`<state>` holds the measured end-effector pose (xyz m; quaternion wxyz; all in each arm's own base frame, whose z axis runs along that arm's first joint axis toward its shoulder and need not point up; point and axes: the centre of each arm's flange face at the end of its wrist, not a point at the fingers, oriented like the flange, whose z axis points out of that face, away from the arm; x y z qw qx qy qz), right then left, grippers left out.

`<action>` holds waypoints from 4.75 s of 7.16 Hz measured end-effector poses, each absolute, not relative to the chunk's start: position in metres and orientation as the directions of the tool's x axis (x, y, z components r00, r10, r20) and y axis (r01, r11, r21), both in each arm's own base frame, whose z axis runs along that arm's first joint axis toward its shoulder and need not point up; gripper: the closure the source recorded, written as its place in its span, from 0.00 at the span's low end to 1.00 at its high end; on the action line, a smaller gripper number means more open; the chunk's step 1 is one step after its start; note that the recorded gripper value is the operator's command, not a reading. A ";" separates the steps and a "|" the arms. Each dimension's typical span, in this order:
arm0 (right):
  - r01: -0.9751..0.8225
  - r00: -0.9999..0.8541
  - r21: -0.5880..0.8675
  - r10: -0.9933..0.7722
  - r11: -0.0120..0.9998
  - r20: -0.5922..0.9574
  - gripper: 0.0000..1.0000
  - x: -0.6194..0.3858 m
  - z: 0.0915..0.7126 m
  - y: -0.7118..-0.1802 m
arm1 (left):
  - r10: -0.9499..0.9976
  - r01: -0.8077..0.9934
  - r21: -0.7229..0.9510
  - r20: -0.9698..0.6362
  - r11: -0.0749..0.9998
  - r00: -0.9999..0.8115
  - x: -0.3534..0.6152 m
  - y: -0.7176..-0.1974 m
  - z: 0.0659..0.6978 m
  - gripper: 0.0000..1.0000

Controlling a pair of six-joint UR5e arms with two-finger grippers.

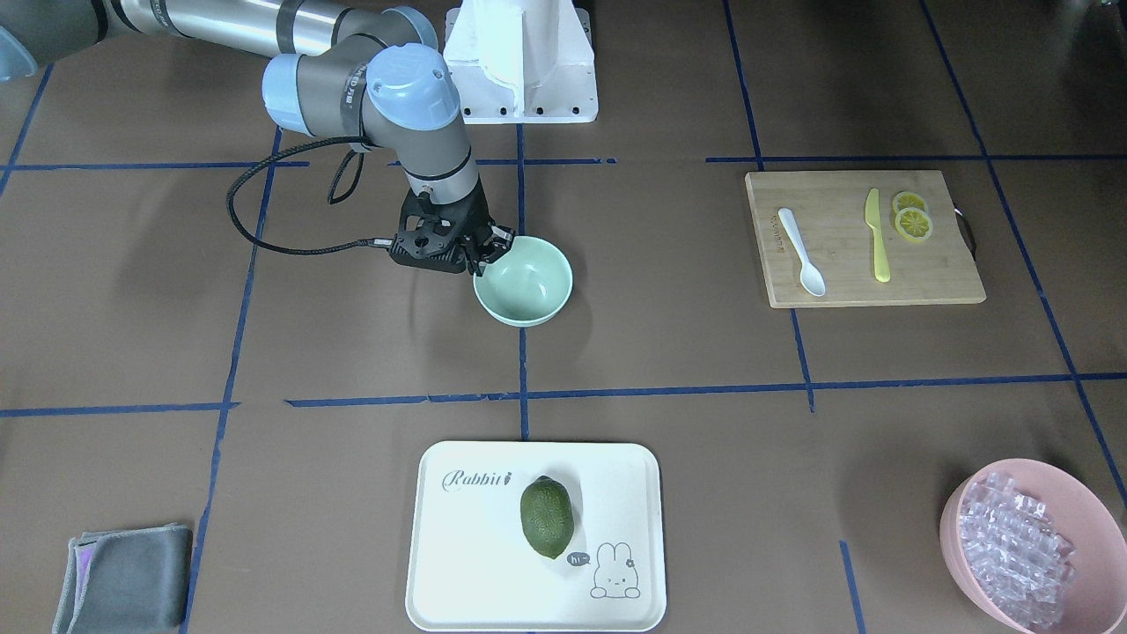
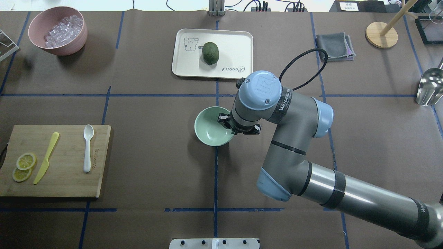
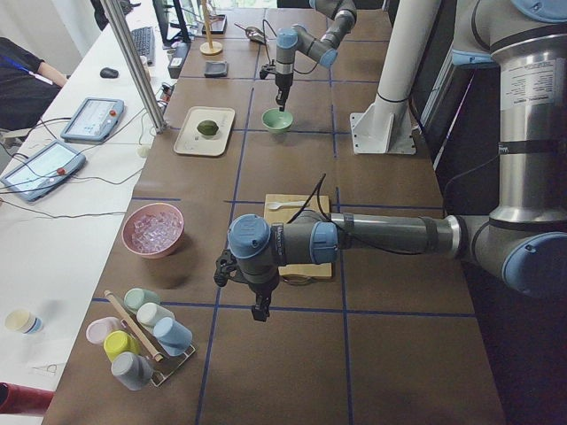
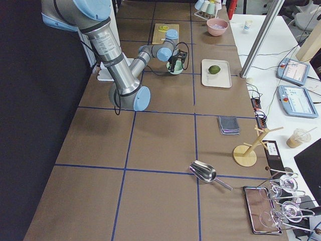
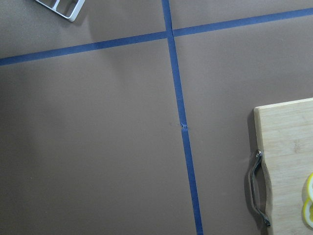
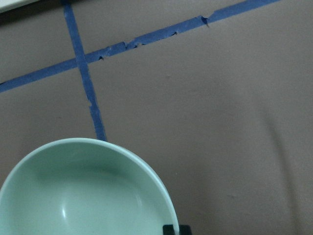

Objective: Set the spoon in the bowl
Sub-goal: 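Set the green bowl down, open the right gripper and withdraw it, then move the left gripper over the white spoon on the cutting board, then lower the left gripper and grasp the white spoon by its handle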

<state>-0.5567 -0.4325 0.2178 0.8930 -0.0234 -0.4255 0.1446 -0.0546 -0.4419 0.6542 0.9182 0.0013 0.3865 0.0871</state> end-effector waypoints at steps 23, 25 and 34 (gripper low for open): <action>0.074 0.760 0.063 -0.097 0.995 0.642 0.00 0.095 0.636 -0.387 | 0.286 -0.113 0.275 -0.743 0.955 0.605 0.045 -0.506 0.556 0.00; 0.064 0.762 0.066 -0.091 0.996 0.641 0.00 0.095 0.630 -0.386 | 0.178 -0.034 0.200 -0.762 0.979 0.623 0.123 -0.501 0.535 0.00; 0.069 0.762 0.072 -0.099 0.995 0.640 0.00 0.095 0.629 -0.385 | -0.012 0.075 0.054 -0.730 0.996 0.683 0.328 -0.401 0.468 0.12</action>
